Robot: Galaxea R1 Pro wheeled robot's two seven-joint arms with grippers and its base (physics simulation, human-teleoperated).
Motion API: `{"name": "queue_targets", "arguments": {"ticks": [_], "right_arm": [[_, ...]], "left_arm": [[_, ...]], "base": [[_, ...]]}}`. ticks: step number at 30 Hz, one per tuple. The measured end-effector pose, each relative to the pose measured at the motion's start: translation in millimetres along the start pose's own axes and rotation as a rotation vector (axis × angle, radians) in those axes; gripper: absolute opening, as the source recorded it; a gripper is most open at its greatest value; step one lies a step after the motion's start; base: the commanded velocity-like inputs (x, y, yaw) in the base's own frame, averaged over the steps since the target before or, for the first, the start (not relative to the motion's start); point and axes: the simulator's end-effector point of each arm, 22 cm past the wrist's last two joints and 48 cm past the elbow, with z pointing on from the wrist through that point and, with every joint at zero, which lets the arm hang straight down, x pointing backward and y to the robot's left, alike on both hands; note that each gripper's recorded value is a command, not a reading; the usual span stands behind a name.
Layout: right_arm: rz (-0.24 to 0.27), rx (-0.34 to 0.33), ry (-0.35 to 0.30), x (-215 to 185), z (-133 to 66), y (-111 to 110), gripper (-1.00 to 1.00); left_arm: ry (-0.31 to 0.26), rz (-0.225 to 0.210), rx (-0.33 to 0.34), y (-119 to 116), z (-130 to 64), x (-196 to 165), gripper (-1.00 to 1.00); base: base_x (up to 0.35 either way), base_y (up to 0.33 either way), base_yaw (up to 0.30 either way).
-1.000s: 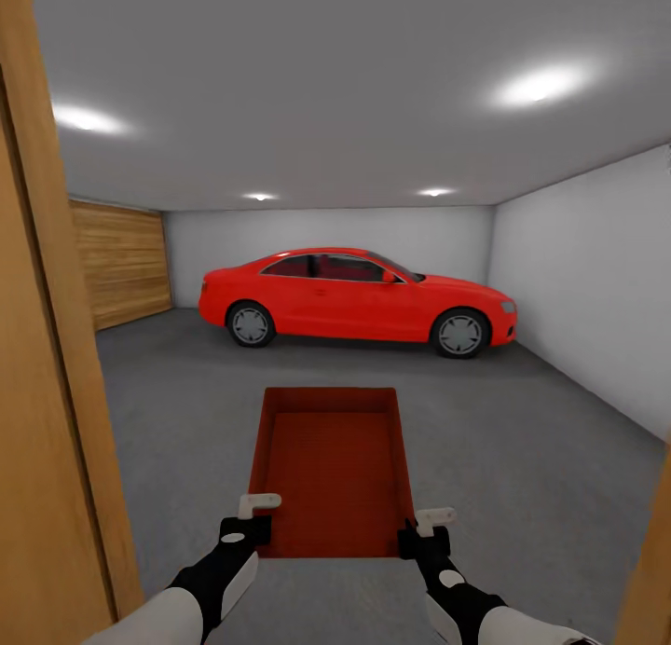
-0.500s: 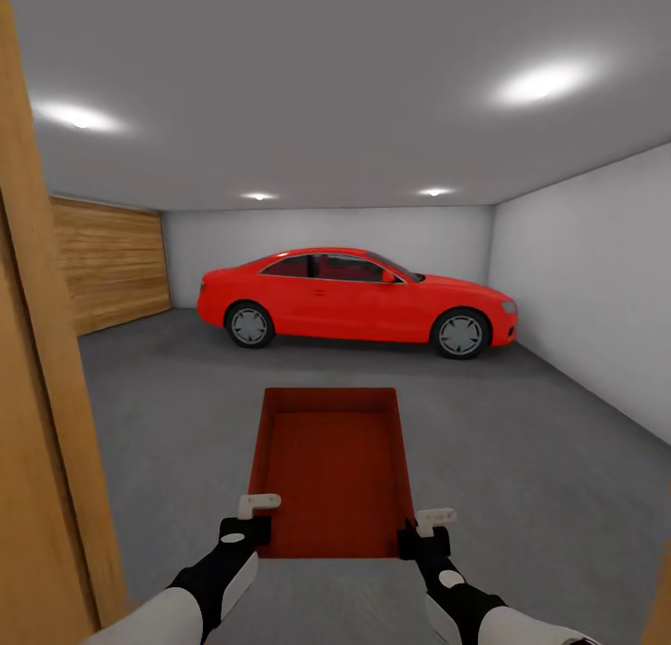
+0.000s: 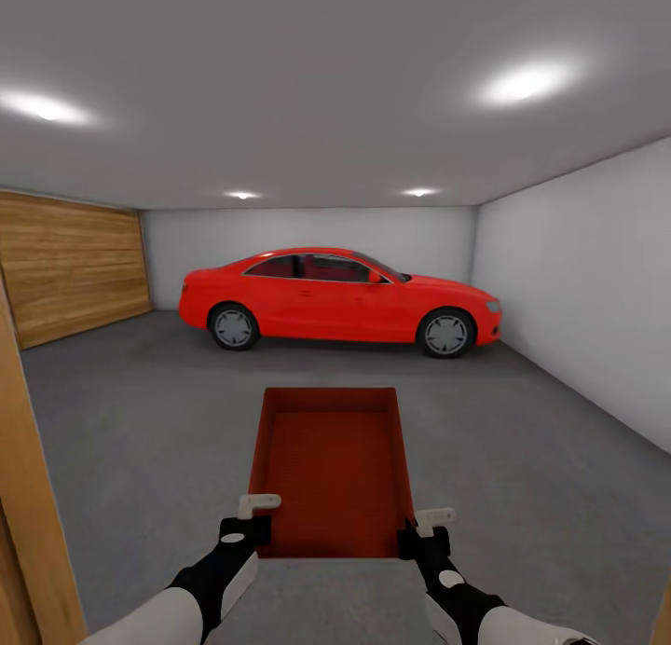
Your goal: Move the two storage containers from the living room to the garage. In the garage, place one container on the floor and stack the other container on top of it (either order is fine).
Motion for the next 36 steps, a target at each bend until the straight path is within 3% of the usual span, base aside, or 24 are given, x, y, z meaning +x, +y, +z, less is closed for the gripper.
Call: {"name": "queue_targets", "arguments": {"ticks": [11, 36], "right_arm": [[0.000, 0.000, 0.001, 0.1, -0.3, 0.1, -1.00], [0.000, 0.000, 0.002, 0.5, -0.6, -0.2, -1.00]], "left_arm": [[0.000, 0.000, 0.000, 0.1, -0.3, 0.0, -1.00], [0.001, 0.000, 0.000, -0.2, -0.7, 0.5, -1.00]], "base": [[0.047, 0.000, -0.049], [0.316, 0.000, 0.000]]}}
